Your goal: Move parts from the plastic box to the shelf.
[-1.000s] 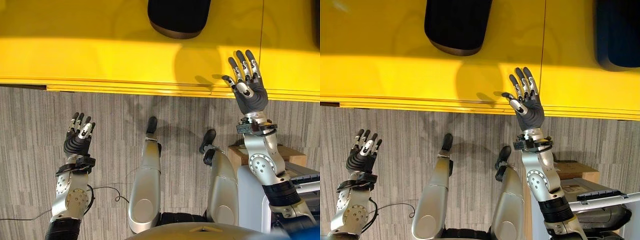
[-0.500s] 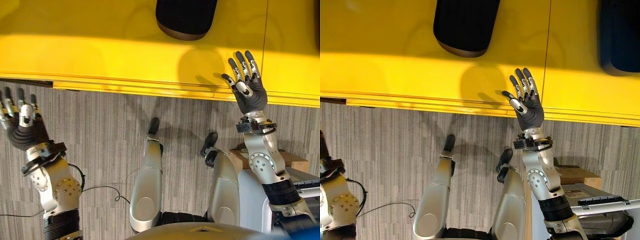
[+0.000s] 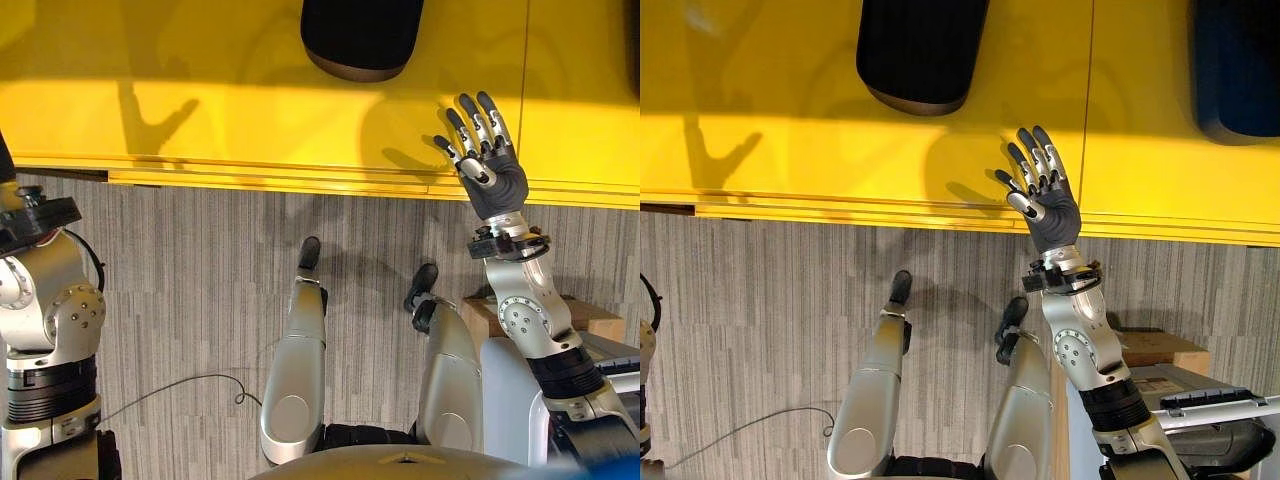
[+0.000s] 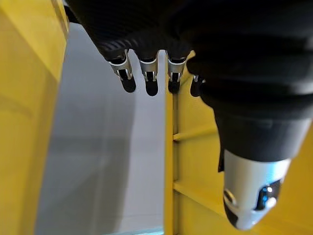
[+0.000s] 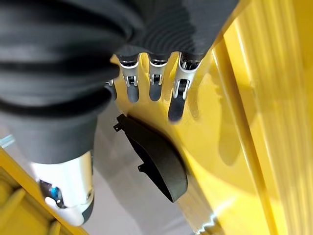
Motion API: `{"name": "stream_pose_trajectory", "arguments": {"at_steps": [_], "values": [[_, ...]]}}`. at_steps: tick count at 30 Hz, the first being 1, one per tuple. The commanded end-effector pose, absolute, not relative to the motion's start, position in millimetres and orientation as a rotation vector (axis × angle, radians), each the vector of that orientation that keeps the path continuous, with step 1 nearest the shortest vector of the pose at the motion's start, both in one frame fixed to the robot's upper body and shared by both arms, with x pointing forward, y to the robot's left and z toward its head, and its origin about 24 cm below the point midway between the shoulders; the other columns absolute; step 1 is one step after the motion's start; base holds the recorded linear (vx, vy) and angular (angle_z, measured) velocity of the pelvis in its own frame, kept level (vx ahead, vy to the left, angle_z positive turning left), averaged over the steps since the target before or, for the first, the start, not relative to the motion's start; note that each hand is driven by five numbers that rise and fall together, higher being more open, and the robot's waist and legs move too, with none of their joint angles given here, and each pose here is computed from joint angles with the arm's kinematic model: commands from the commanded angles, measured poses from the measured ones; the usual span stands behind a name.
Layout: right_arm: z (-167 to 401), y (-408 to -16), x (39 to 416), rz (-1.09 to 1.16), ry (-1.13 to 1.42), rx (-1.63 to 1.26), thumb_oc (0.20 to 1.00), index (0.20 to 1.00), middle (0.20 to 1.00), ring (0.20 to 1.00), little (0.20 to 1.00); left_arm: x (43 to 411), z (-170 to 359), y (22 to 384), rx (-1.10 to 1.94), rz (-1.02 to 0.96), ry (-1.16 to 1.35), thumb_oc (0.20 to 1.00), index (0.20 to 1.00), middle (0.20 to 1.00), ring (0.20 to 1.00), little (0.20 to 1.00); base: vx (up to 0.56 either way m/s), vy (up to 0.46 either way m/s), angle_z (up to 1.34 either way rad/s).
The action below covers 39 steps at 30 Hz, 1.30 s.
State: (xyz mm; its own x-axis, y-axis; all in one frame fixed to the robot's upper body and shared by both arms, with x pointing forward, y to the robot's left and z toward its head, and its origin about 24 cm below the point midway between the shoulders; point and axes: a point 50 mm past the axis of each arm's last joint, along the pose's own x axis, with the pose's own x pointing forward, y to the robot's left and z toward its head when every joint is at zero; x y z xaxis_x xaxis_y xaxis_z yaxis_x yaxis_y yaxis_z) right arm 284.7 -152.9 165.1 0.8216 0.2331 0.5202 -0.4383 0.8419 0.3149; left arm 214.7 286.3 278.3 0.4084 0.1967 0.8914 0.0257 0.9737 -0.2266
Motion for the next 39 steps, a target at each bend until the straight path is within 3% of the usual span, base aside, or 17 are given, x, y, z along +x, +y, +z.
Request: {"name": "stream_pose_trajectory", "arguments": {"at_steps": [1, 11, 18, 27, 39], "values": [[140, -151, 288, 0.344, -0.368, 0.47, 1.0, 1.0, 1.0, 1.0, 1.0, 204, 289, 282, -0.192, 0.078, -1.237, 1.0, 1.0, 1.0, 1.0, 1.0, 0.0, 0.0, 0.0], [134, -141, 290, 0.374, -0.322, 0.479, 1.0, 1.0, 1.0, 1.0, 1.0, 234, 306, 257, -0.152, 0.038, -1.201, 1.0, 1.0, 1.0, 1.0, 1.0, 0.0, 0.003, -0.01], [132, -143, 289, 0.334, -0.317, 0.482, 1.0, 1.0, 1.0, 1.0, 1.0, 252, 296, 260, -0.053, 0.213, -1.104, 1.0, 1.0, 1.0, 1.0, 1.0, 0.0, 0.006, -0.04], [132, -148, 287, 0.306, -0.318, 0.477, 1.0, 1.0, 1.0, 1.0, 1.0, 268, 291, 253, -0.066, 0.218, -1.038, 1.0, 1.0, 1.0, 1.0, 1.0, 0.0, 0.001, 0.0], [130, -146, 292, 0.307, -0.285, 0.467, 1.0, 1.0, 1.0, 1.0, 1.0, 328, 278, 229, -0.062, 0.218, -0.81, 1.0, 1.0, 1.0, 1.0, 1.0, 0.0, 0.016, -0.02]]}}
